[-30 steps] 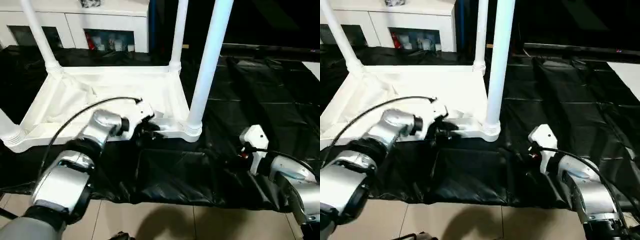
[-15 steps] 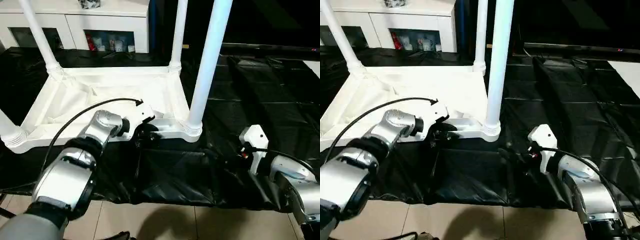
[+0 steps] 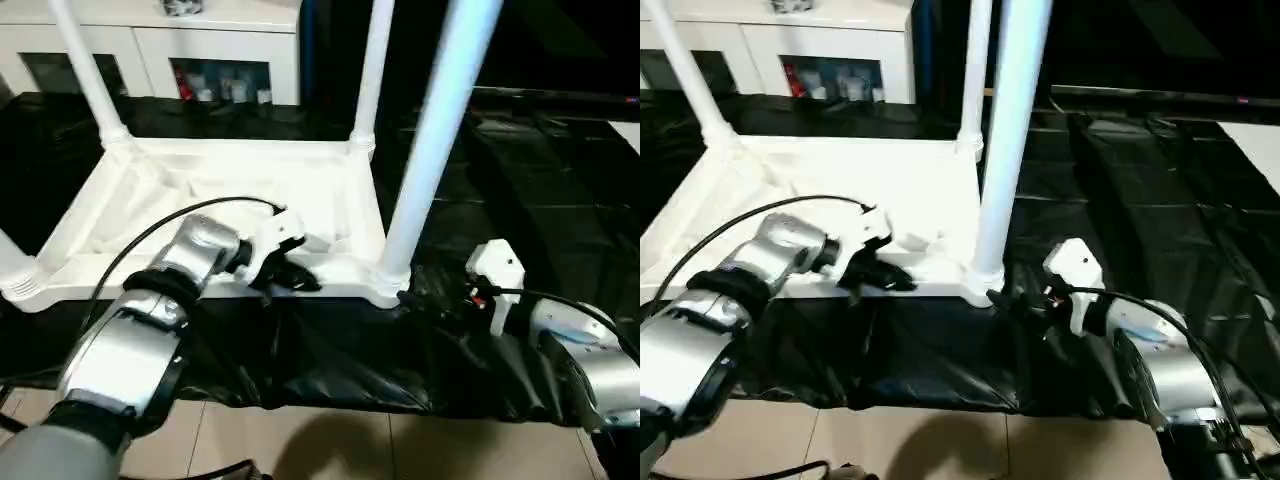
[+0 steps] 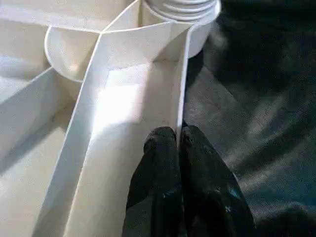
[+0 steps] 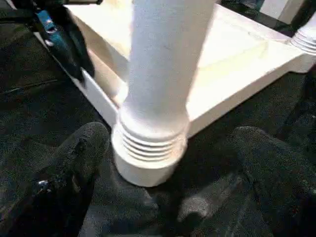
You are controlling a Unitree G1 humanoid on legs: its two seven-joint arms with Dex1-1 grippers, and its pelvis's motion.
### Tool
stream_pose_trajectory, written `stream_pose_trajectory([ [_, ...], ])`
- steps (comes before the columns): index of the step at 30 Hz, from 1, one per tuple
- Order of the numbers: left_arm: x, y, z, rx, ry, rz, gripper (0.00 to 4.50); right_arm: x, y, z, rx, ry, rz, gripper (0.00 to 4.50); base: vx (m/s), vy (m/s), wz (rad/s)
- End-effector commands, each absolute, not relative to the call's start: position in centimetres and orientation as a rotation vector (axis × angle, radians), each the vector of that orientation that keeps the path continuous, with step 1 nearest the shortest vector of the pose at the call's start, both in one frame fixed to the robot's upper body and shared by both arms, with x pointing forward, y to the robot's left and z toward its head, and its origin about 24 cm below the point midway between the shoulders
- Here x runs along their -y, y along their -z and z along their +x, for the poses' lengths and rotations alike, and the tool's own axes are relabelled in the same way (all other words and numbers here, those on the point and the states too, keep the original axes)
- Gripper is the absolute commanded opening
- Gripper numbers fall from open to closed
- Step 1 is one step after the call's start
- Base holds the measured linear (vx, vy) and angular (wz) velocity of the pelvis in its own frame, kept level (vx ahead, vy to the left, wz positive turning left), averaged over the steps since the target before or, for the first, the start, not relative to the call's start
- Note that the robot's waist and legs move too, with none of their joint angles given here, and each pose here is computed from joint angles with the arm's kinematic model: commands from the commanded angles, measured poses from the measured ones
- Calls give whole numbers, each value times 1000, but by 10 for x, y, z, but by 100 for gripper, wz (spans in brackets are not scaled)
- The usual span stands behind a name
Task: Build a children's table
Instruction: Rotate leg to tighten
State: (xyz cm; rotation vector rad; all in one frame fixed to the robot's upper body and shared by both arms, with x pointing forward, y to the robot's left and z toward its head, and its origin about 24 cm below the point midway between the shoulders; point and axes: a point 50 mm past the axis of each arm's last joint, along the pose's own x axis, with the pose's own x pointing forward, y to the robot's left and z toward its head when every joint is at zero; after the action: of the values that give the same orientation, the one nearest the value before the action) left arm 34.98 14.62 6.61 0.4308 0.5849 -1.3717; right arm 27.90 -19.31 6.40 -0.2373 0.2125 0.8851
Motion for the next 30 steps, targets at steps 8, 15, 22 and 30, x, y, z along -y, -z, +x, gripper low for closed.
stream_pose_trajectory([
  [8, -184, -63, 309, -698, 1287, 449, 3, 183, -66, 278, -176, -949, -240, 450, 0, 0, 0],
  [15, -161, -71, 316, -546, 1262, 383, 58, 179, -59, 277, -186, -953, -220, 450, 0, 0, 0],
  [22, -155, -73, 310, -546, 1254, 431, 77, 179, -56, 274, -185, -945, -213, 450, 0, 0, 0],
  [30, -148, -65, 312, -531, 1276, 349, 77, 179, -55, 271, -187, -939, -211, 450, 0, 0, 0],
])
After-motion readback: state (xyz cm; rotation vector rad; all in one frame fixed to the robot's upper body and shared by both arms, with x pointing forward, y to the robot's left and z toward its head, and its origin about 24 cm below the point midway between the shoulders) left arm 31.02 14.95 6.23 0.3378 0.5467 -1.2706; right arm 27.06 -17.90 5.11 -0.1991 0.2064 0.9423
